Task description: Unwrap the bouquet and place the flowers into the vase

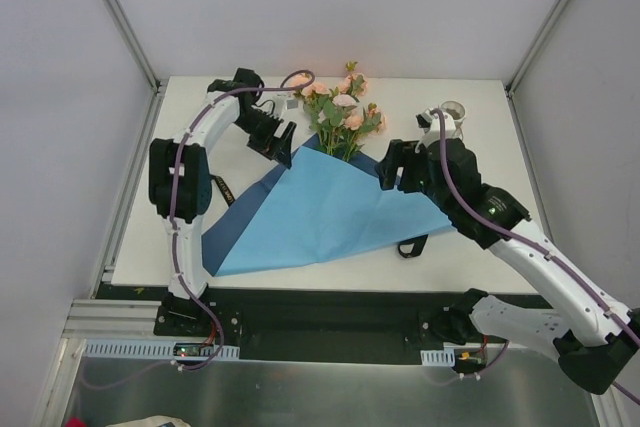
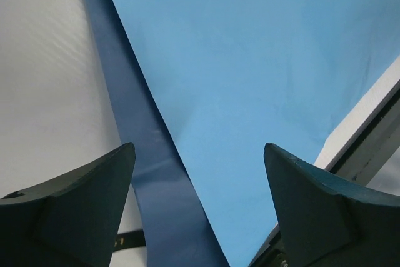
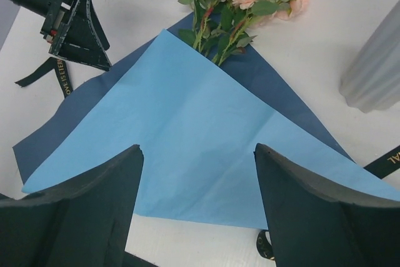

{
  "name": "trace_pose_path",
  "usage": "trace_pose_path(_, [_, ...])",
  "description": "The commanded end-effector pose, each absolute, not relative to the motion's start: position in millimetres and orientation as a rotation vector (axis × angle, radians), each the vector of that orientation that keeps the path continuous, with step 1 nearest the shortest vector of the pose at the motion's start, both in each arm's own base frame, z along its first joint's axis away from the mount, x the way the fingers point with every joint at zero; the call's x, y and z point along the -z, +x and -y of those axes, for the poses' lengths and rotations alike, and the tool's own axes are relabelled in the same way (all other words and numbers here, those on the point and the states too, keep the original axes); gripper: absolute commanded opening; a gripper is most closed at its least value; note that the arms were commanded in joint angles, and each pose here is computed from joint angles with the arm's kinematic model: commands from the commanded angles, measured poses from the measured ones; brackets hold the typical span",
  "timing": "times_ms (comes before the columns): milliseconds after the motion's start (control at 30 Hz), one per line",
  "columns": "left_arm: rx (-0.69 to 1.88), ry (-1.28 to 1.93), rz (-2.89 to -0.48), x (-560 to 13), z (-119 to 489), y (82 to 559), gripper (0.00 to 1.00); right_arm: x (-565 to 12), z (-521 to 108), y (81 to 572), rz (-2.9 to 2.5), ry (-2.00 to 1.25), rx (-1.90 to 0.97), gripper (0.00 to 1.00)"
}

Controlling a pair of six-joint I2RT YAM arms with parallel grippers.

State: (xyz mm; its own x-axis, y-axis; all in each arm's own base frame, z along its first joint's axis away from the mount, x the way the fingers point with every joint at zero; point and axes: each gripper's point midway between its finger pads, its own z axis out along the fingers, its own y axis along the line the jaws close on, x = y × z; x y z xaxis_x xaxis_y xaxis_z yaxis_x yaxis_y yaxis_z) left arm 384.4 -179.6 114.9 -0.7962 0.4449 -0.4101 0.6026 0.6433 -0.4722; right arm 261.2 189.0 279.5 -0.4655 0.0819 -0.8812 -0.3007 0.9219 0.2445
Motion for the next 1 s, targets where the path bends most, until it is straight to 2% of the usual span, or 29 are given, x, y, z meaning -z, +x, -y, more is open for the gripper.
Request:
trace_pose_path(0, [0.978, 0.896, -2.596, -102, 195, 392, 0.81, -284, -177, 260, -1.983, -0.127, -0.431, 0.75])
trace_pose_path(200, [0.99, 0.897, -2.672, -68, 195, 393, 0.78, -278, -179, 264, -1.988, -0.114, -0.449, 0.75])
trace_pose_path(400, [1.013, 0.892, -2.693, -57, 196, 391, 0.76, -276, -184, 267, -1.994, -0.115, -0.47, 0.75])
trace_pose_path(633, [1.046, 0.895, -2.673, -64, 201, 388, 0.63, -274, -186, 270, -2.0, -0.096, -0.487, 0.75])
trace_pose_path(667, [1.049, 0.897, -2.672, -64, 202, 387, 0.58, -274, -186, 269, -1.998, -0.093, -0.492, 0.74])
trace_pose_path(967, [1.056, 0.957, -2.652, -72, 213, 377, 0.43, -276, -183, 267, -1.988, -0.085, -0.495, 0.73])
